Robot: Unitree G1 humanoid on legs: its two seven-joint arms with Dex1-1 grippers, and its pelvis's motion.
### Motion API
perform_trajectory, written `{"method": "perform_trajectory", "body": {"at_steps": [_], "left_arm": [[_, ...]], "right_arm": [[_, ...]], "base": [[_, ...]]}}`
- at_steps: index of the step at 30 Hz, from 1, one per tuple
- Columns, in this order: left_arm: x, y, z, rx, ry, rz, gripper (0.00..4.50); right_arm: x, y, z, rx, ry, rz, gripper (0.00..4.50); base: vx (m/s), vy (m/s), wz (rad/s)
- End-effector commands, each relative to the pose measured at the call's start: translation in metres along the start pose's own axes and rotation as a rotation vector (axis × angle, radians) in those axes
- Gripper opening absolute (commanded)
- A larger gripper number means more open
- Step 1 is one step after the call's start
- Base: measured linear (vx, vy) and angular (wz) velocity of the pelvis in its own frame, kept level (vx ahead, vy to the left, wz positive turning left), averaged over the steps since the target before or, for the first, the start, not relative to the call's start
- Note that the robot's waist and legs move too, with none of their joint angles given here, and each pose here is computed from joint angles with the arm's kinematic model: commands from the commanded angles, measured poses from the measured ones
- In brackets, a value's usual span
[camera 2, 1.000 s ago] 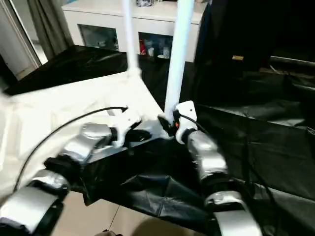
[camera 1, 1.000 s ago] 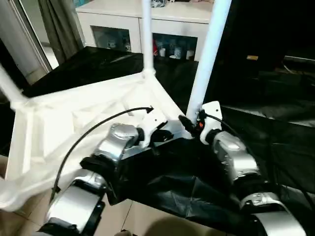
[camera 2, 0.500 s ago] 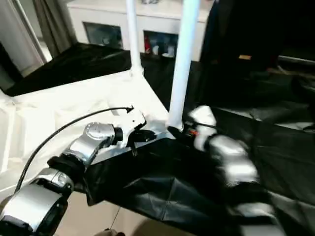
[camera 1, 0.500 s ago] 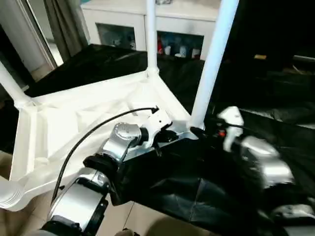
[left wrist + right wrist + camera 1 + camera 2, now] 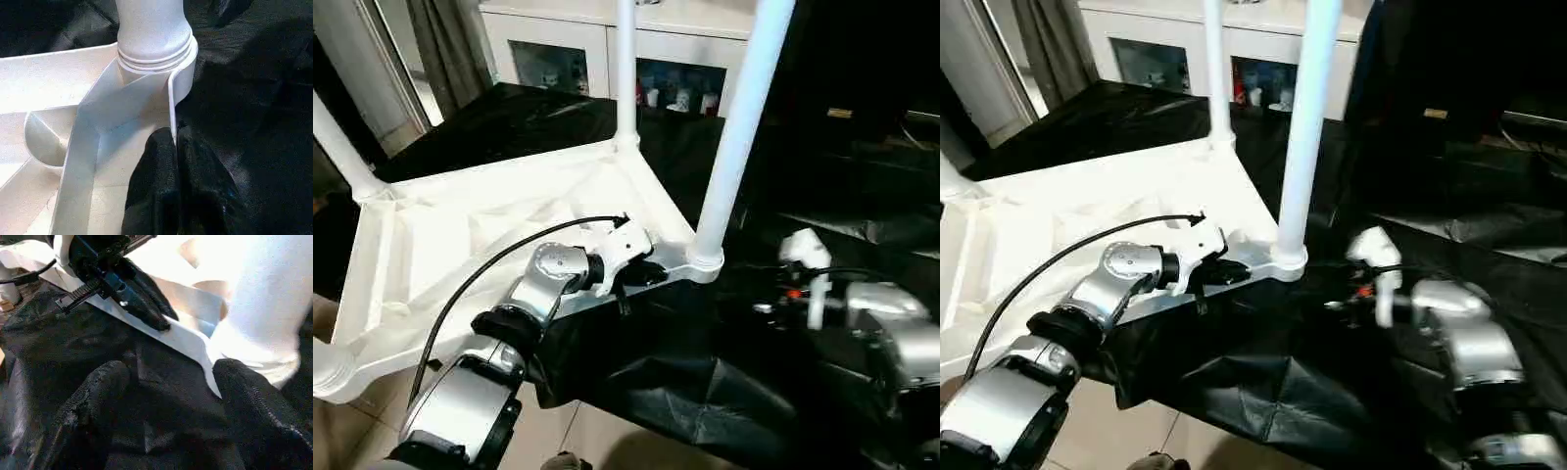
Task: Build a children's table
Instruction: Rotate leg to tighten
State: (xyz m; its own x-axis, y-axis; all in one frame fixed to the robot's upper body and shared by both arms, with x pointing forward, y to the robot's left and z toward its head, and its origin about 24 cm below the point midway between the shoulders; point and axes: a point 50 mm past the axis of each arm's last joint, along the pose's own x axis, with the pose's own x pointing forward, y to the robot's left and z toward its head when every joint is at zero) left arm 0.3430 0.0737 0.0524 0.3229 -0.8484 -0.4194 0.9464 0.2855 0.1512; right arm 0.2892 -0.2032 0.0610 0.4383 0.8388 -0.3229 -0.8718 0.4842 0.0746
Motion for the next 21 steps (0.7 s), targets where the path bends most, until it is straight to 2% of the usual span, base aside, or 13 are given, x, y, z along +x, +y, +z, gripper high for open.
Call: {"method": "perform_trajectory", "body": {"at_steps": [1, 5, 7, 11, 12, 13, 17, 21], "left_arm": [[-0.003, 0.004, 0.006, 0.034, -0.025, 0.028, 0.0], [-0.006, 0.004, 0.001, 0.018, -0.001, 0.03, 0.0], [-0.007, 0.004, -0.002, 0.012, 0.028, 0.016, 0.45], [-0.007, 0.002, -0.008, 0.003, 0.081, -0.031, 0.66], [-0.008, 0.001, -0.009, 0.0, 0.09, -0.046, 0.3], [-0.008, 0.0, -0.011, -0.005, 0.1, -0.062, 0.23], [-0.009, -0.002, -0.012, 0.003, 0.118, -0.102, 0.1], [-0.013, -0.004, -0.014, 0.007, 0.138, -0.158, 0.1]], "right_arm": [[0.002, -0.004, 0.01, -0.044, -0.003, -0.031, 3.15], [0.0, -0.008, 0.013, -0.052, -0.01, -0.063, 3.15], [-0.003, -0.01, 0.017, -0.064, -0.024, -0.082, 3.26], [-0.005, -0.015, 0.02, -0.083, -0.044, -0.141, 3.26], [-0.004, -0.015, 0.02, -0.079, -0.049, -0.146, 3.26], [-0.002, -0.014, 0.02, -0.076, -0.052, -0.146, 3.26], [0.004, -0.014, 0.018, -0.08, -0.049, -0.15, 3.26], [0.02, -0.011, 0.018, -0.076, -0.063, -0.136, 3.26]], "base": [[0.0, 0.0, 0.0], [0.0, 0.0, 0.0], [0.0, 0.0, 0.0], [0.0, 0.0, 0.0], [0.0, 0.0, 0.0], [0.0, 0.0, 0.0], [0.0, 0.0, 0.0], [0.0, 0.0, 0.0]]}}
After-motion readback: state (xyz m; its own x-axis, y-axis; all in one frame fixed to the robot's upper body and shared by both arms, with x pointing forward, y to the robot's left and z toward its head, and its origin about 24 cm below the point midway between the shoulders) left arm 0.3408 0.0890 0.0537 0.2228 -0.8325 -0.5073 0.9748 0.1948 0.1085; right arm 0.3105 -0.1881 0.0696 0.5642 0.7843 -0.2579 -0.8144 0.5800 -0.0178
